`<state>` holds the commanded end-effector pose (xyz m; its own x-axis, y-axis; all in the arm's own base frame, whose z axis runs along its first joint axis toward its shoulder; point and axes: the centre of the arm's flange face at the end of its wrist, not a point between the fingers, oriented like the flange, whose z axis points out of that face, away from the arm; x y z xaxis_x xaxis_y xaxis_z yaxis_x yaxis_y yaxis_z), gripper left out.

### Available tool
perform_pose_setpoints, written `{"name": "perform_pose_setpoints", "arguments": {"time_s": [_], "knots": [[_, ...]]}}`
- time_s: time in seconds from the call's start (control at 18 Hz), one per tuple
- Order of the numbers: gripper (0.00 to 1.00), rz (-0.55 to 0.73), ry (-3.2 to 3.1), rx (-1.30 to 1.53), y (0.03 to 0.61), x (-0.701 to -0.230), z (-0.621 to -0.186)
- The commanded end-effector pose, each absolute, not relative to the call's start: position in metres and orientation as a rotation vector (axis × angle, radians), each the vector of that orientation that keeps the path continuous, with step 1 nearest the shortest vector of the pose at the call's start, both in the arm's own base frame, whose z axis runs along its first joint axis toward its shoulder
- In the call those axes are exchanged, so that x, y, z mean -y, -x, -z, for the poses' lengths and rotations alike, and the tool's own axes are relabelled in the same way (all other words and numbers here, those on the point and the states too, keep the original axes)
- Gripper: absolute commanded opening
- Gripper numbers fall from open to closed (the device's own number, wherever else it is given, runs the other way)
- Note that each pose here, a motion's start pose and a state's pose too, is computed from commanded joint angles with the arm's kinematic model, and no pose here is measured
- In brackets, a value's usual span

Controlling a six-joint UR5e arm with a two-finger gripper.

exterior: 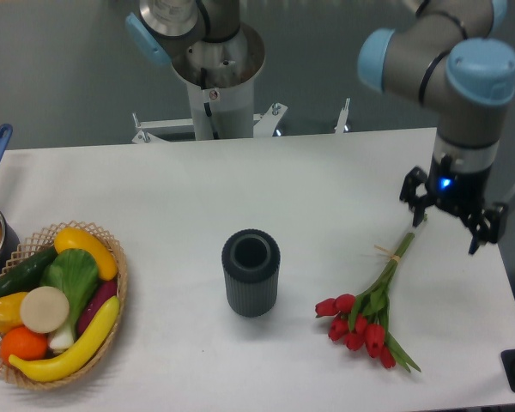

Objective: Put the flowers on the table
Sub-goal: 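Open the gripper to release the tulips and lift away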

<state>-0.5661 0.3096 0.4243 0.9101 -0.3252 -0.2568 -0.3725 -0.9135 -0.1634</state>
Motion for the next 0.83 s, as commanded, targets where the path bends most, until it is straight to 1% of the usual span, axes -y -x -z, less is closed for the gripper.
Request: {"name": "perform_pose_setpoints", "arguments": {"time_s": [0.11, 0.22, 0.83], "knots": [[1.0, -0.335, 2.827, -0.544, 0.567, -0.283, -0.426], [1.0, -0.336, 2.798, -0.537, 0.567, -0.271, -0.427], [1.0, -0.341, 2.794, -0.534, 0.565, -0.268, -0.429]]}}
